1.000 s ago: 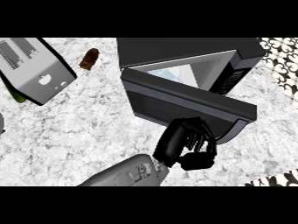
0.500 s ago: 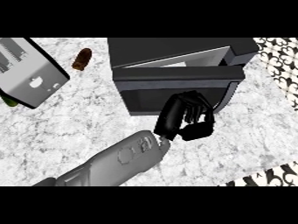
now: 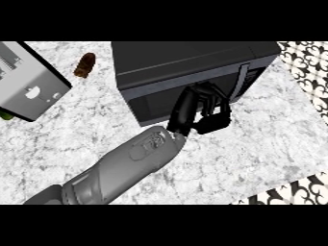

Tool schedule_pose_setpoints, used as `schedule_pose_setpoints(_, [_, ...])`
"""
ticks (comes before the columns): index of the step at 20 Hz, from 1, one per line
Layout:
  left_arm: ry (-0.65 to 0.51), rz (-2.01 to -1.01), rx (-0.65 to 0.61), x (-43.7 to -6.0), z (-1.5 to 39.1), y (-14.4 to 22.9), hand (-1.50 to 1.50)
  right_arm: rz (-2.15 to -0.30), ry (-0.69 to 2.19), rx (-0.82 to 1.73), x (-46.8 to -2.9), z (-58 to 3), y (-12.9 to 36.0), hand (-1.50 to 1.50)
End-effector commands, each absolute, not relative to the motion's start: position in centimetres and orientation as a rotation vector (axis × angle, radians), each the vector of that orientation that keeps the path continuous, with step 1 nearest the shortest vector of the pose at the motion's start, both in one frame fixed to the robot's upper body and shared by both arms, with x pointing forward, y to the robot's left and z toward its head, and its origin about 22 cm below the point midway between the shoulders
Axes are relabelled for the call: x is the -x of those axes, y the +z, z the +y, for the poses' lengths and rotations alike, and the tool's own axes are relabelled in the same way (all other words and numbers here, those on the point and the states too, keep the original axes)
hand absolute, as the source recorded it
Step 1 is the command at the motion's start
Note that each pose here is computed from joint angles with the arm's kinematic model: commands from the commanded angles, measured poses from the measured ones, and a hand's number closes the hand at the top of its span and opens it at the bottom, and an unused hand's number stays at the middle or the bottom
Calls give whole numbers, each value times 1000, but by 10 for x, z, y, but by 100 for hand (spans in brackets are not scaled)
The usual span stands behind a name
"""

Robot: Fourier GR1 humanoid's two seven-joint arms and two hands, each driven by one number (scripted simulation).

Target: Pick up the milk, place it into the microwave and close the microwave

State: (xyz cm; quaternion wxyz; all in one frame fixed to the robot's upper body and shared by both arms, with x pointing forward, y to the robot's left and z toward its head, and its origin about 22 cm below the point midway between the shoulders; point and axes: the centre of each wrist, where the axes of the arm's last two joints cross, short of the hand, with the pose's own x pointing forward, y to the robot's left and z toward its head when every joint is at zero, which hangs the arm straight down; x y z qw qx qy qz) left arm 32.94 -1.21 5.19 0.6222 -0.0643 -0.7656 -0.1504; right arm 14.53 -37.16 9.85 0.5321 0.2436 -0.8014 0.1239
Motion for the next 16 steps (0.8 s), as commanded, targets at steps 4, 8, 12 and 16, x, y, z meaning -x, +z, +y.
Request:
schedule_pose_setpoints(4, [-252, -1750, 158, -348, -4, 55, 150, -1935, 301, -580, -148, -376, 110, -150])
schedule_pose_setpoints(8, [-184, -1715, 150, -350, 0, 52, 150, -1947, 310, -614, -152, -374, 114, -150])
schedule_pose_setpoints(12, [-158, -1737, 111, -352, 2, 51, 150, -1935, 313, -627, -152, -376, 114, -150])
schedule_pose_setpoints(16, [-127, -1777, 118, -353, 2, 52, 150, -1933, 353, -678, -154, -375, 119, -150])
